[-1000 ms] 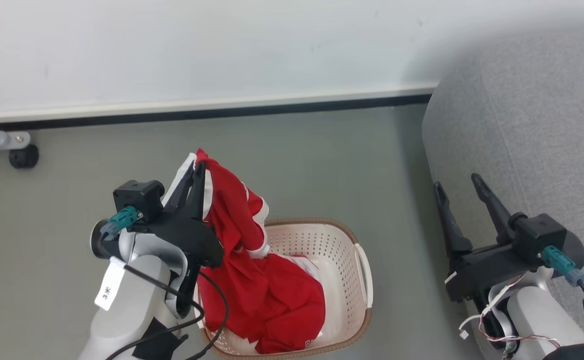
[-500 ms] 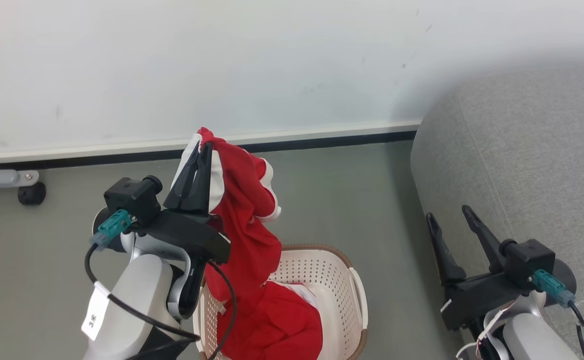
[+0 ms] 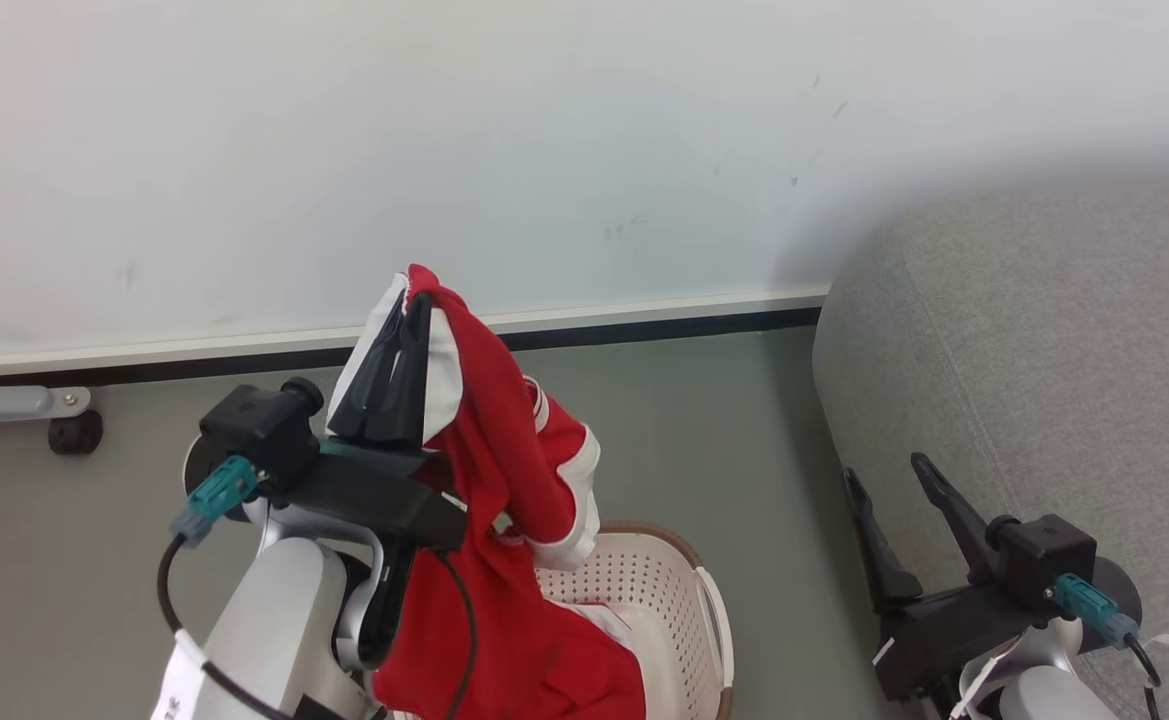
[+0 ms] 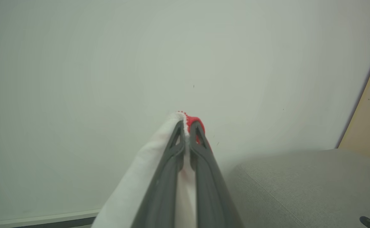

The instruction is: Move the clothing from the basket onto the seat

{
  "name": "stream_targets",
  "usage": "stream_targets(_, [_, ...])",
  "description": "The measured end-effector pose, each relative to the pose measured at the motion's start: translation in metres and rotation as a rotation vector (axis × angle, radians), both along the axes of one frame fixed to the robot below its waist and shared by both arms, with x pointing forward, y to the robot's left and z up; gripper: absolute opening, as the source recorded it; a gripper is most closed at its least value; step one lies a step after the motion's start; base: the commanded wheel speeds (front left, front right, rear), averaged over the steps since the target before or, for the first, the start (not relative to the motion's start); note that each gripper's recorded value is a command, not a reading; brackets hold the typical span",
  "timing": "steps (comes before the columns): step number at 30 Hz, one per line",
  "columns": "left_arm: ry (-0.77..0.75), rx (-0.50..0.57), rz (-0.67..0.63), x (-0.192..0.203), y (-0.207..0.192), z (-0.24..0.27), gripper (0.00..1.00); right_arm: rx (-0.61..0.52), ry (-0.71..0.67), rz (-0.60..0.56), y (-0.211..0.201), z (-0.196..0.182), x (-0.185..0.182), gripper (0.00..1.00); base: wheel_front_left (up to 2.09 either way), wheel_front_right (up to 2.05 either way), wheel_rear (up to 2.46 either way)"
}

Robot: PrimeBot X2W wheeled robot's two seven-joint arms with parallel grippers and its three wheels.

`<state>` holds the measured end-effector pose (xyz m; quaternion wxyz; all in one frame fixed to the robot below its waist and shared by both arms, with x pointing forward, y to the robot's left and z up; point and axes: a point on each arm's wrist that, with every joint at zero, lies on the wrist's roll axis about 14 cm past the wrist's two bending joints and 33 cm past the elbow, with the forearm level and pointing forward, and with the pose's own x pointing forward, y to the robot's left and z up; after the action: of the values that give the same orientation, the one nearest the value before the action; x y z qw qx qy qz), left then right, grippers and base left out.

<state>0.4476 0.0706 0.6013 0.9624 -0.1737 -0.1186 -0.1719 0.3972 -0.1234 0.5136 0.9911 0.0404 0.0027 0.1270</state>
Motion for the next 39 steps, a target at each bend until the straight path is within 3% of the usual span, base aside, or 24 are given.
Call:
stream_targets(16, [-0.046, -0.006, 0.014, -0.015, 0.005, 0.013, 0.00, 0.009, 0.007, 0.045, 0.016, 0.006, -0.007, 1.00, 0.00, 0.00, 0.00])
stream_targets(31, [-0.046, 0.011, -0.019, -0.019, -0.004, 0.018, 0.00, 0.068, -0.069, 0.303, 0.103, 0.044, -0.009, 1.00, 0.00, 0.00, 0.00])
stream_targets(39, [-0.035, 0.035, -0.053, -0.026, -0.015, 0.015, 0.00, 0.038, -0.093, 0.423, 0.140, 0.056, -0.009, 1.00, 0.00, 0.00, 0.00])
